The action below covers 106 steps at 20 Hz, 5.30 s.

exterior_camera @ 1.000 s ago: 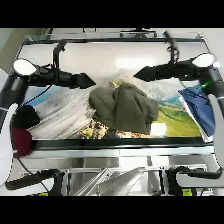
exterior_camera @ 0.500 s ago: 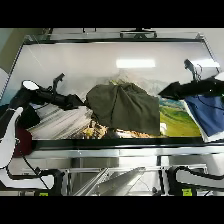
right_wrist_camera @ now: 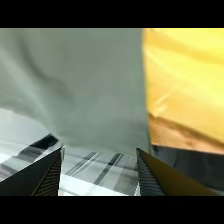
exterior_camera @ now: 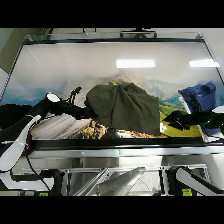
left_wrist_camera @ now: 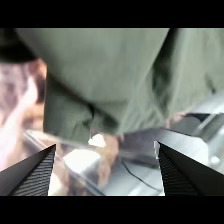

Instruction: Fold the shirts.

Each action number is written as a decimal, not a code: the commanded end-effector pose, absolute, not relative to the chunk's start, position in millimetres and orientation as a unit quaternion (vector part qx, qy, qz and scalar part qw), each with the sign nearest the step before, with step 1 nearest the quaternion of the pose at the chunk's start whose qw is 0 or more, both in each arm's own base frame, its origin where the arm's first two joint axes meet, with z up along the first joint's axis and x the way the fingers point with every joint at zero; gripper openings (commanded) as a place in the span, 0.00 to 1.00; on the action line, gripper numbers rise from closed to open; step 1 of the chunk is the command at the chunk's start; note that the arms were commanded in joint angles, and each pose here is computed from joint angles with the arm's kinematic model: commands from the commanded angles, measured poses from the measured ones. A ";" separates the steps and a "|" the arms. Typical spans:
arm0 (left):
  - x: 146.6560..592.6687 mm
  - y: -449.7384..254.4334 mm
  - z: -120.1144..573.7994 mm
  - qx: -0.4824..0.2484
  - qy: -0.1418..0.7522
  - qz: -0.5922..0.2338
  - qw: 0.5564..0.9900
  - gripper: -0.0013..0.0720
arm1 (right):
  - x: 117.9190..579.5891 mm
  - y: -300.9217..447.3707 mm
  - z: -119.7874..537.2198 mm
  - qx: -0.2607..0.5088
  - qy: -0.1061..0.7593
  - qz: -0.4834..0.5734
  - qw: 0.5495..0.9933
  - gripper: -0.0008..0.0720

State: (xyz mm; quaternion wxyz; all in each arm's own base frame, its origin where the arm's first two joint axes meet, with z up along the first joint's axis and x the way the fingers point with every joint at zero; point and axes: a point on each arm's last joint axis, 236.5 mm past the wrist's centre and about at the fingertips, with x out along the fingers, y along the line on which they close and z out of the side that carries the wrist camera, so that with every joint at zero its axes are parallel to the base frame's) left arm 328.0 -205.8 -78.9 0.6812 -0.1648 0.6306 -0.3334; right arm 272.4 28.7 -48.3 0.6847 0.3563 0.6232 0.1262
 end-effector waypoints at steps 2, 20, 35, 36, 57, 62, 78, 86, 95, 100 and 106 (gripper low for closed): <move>342.8 -207.7 -91.4 -0.139 0.609 -0.321 0.713 0.96 | 269.2 38.4 -63.2 0.381 0.603 0.126 0.690 0.69; 333.7 -189.1 -52.8 -0.123 0.628 -0.410 0.650 0.06 | 271.2 49.9 -57.0 0.399 0.596 0.154 0.679 0.69; 344.8 -189.3 -104.7 -0.165 0.664 -0.372 0.627 0.41 | 271.7 50.0 -56.8 0.400 0.596 0.154 0.679 0.69; 343.8 -194.7 -105.5 -0.159 0.663 -0.375 0.628 0.41 | 271.8 50.0 -56.9 0.401 0.596 0.154 0.679 0.69; 350.1 -177.4 -83.1 -0.177 0.650 -0.375 0.638 0.04 | 266.0 33.4 -109.4 0.374 0.633 0.122 0.667 0.69; 346.0 -178.3 -81.3 -0.178 0.653 -0.380 0.630 0.04 | 269.1 76.7 -122.6 0.365 0.649 0.164 0.647 0.66; 313.9 -136.6 359.9 0.003 0.200 -0.359 0.911 0.05 | 293.6 115.4 407.1 0.193 0.059 0.437 0.877 0.04; 221.0 -110.5 545.2 0.145 -0.060 -0.243 0.957 0.05 | 184.3 128.2 572.1 -0.004 -0.193 0.300 0.934 0.04; 467.3 -161.6 272.4 0.103 0.249 -0.379 0.886 0.05 | 386.0 91.8 301.3 0.189 0.182 0.328 0.907 0.04; 589.4 -169.2 96.1 0.063 0.341 -0.369 0.862 0.05 | 488.6 31.0 59.3 0.255 0.319 0.127 0.904 0.04; 618.8 -119.1 49.4 0.051 0.349 -0.289 0.890 0.48 | 540.5 -20.7 18.5 0.290 0.309 0.057 0.904 0.39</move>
